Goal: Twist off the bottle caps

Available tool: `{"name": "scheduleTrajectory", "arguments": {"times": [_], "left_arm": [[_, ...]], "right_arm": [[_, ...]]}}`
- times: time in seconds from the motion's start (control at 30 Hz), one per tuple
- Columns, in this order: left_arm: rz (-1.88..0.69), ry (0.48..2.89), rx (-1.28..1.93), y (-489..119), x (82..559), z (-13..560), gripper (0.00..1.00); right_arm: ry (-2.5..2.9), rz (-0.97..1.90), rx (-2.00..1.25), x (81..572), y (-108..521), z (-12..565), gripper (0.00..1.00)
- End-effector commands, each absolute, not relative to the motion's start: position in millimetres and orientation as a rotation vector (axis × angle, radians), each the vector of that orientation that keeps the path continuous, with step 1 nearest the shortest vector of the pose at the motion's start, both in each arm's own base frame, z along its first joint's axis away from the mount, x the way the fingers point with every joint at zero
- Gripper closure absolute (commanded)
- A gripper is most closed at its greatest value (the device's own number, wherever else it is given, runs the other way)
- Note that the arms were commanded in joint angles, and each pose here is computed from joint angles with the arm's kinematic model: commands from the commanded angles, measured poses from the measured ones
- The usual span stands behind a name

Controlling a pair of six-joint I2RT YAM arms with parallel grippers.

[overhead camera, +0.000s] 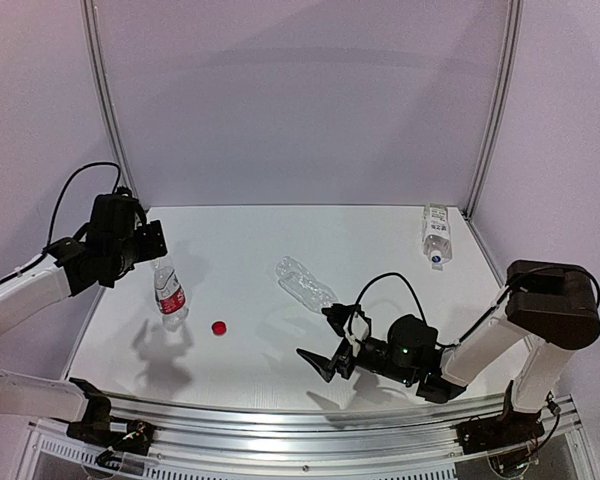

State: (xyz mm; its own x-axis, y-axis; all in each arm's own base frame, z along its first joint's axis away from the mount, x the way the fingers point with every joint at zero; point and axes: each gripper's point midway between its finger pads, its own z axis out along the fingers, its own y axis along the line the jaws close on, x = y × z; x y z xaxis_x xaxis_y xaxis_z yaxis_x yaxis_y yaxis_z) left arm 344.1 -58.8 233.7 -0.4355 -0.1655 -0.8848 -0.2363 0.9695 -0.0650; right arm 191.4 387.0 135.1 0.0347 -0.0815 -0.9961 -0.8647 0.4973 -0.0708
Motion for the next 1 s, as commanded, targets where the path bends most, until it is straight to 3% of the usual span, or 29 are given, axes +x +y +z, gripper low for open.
{"name": "scheduleTrajectory", "arguments": {"times": [0.0, 0.53, 0.97], "left_arm": [[0.068, 2.046, -0.262, -56.3, 332.7, 234.8, 0.10], [-0.121, 1.940, -0.215, -66.0, 268.3, 289.9, 0.01], [-0.287, 1.996, 0.030, -127.7, 205.9, 278.7, 0.01]], "right_arm": [[1.410, 0.746, -0.882, 192.7, 390.8, 143.1, 0.01], [1.450, 0.734, -0.869, 197.4, 392.2, 138.7, 0.01], [1.945, 0.523, -0.673, 252.3, 377.7, 116.4, 0.01]]}}
